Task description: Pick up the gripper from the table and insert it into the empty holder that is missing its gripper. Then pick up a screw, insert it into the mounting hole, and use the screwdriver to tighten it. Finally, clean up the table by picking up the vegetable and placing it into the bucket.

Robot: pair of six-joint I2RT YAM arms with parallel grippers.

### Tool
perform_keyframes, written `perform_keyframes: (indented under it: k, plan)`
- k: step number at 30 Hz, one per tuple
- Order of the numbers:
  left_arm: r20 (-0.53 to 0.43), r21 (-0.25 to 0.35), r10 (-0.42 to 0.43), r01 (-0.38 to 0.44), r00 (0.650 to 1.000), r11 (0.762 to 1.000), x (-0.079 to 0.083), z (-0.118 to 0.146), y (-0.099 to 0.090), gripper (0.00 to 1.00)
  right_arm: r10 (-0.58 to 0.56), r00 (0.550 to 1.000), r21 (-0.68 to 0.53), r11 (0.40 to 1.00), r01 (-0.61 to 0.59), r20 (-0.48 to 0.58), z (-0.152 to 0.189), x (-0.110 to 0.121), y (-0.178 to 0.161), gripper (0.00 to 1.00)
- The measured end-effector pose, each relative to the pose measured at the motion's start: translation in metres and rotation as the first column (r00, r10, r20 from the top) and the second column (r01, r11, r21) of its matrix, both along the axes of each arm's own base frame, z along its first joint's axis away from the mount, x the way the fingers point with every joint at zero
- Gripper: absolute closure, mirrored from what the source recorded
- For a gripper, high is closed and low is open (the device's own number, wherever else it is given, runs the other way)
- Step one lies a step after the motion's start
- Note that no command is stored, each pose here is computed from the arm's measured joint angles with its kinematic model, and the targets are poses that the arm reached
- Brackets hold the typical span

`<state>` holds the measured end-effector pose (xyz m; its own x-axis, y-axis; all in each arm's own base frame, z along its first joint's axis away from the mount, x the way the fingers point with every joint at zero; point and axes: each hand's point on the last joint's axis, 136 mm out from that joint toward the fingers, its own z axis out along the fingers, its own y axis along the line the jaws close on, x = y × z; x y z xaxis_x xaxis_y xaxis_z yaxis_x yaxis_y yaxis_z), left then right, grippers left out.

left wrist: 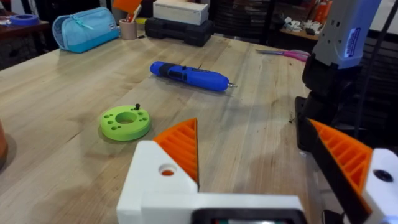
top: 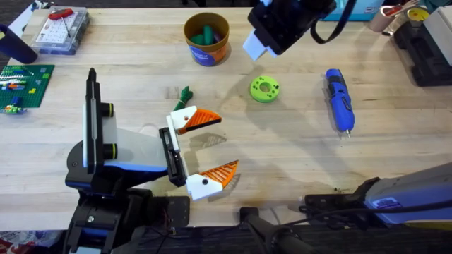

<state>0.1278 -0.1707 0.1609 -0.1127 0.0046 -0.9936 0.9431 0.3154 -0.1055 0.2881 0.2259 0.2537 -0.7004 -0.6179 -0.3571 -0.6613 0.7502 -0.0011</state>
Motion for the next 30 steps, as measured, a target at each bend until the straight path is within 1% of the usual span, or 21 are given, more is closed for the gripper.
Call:
perform_keyframes:
  k: [18,23,27,30]
  plan:
    - [-0.007,0.001,0.0,0.0,1.0,1.0,0.0,-0.001,0.0,0.009,-0.005,1.0,-0.005,1.0,0.005,-0.007,-0.001,0.0,-0.002,0.988]
    - [-0.007,0.001,0.0,0.0,1.0,1.0,0.0,-0.001,0.0,0.009,-0.081,0.996,-0.011,0.997,0.081,-0.025,-0.003,0.007,-0.018,0.994]
    - [-0.006,0.001,0.0,0.0,1.0,1.0,0.0,-0.001,0.0,0.009,-0.138,0.989,-0.041,0.99,0.136,-0.056,-0.006,0.008,-0.036,0.994]
    - [-0.007,0.001,0.0,0.0,1.0,1.0,0.0,-0.001,0.0,0.009,-0.167,0.984,-0.045,0.985,0.164,-0.063,-0.007,0.008,-0.041,0.994]
